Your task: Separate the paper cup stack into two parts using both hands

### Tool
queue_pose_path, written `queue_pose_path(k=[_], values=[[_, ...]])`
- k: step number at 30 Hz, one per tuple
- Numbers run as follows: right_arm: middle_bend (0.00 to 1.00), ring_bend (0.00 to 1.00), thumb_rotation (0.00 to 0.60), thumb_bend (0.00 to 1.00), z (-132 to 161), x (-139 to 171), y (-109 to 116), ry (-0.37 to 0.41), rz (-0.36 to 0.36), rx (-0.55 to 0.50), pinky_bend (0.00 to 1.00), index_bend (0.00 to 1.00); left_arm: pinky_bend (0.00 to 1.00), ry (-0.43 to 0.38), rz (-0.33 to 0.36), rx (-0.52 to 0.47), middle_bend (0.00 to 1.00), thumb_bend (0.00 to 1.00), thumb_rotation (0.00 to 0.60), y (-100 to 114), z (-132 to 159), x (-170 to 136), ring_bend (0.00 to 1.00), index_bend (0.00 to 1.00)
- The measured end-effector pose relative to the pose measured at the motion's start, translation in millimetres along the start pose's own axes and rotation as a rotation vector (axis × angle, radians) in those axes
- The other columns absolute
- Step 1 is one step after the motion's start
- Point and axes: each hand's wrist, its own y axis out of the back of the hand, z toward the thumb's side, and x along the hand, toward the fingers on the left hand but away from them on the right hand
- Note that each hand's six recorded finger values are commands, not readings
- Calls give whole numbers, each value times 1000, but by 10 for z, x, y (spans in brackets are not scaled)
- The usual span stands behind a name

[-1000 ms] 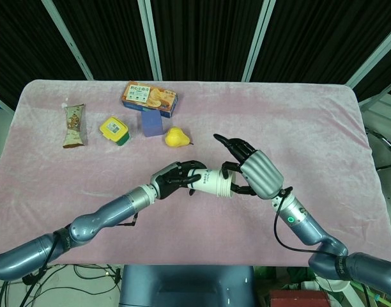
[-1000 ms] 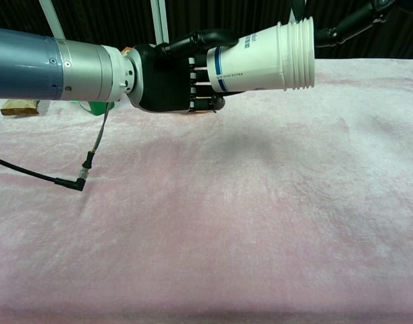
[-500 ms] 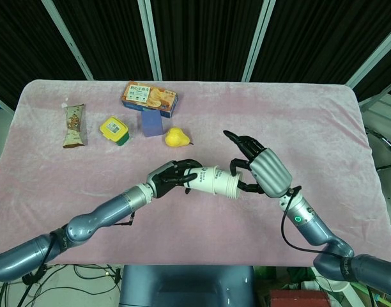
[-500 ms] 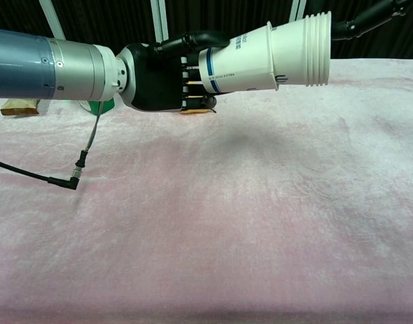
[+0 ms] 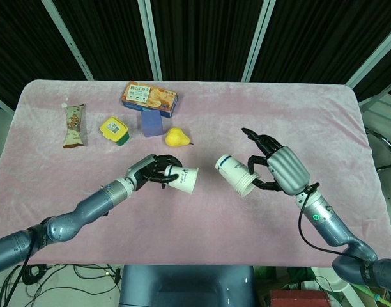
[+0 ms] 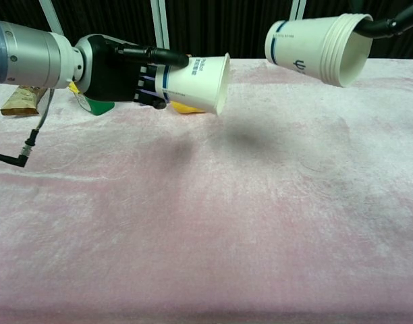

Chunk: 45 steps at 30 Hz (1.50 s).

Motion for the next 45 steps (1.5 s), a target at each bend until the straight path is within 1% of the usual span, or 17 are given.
queue_pose_path(k=[4,9,10,13,14,16,17,20,23,24,27,31,33,34,37,41,45], values=[[0,157,600,405,-108,40,-26,-54,109,0,178,902,670,27,43,225,425,474,600,94,-15,-120,324,487],[0,160,600,416,-199,59,-52,-108,219,-8,178,902,660,42,112,507,418,475,600,224,11,-240,311,479],[0,160,600,418,-218,54,-59,-122,249,-12,178,902,657,39,132,567,416,474,600,255,31,-255,309,478],[0,160,600,428,-265,37,-73,-159,329,-16,177,901,645,24,213,783,412,474,600,341,107,-317,304,476],[0,160,600,430,-277,32,-78,-171,353,-17,177,902,642,22,248,872,410,474,600,369,138,-346,302,476],[0,160,600,430,-302,18,-94,-199,406,-22,177,902,640,27,293,1004,406,474,600,402,167,-391,301,473],[0,160,600,430,-312,12,-104,-211,429,-25,177,902,640,34,319,1090,403,474,600,420,175,-421,301,471],[0,160,600,438,-339,-3,-139,-251,503,-35,177,902,640,63,370,1288,399,473,600,462,170,-493,300,462],[0,160,600,440,-374,-11,-184,-286,569,-30,177,902,639,101,399,1440,397,472,600,495,126,-557,298,457],[0,160,600,440,-387,-12,-200,-297,588,-26,178,902,639,113,404,1475,397,471,600,503,108,-576,298,456],[0,160,600,441,-436,-14,-263,-333,650,-8,178,901,639,158,409,1548,393,472,600,532,25,-633,297,451],[0,160,600,442,-479,-22,-347,-371,722,10,178,902,639,209,396,1560,387,469,600,587,-105,-671,296,447],[0,160,600,442,-493,-31,-400,-386,759,21,177,902,638,223,392,1542,386,469,600,611,-169,-680,296,446],[0,158,600,442,-501,-37,-454,-392,787,33,178,902,638,224,391,1527,386,468,600,618,-196,-680,296,444],[0,155,600,441,-523,-59,-570,-401,836,59,178,901,637,215,392,1473,385,467,600,670,-293,-678,295,437],[0,151,600,442,-530,-90,-679,-408,876,82,178,901,624,199,387,1413,377,450,600,756,-459,-669,286,436],[0,138,600,442,-518,-136,-719,-408,889,97,178,891,601,179,384,1375,357,434,600,807,-581,-669,266,429]])
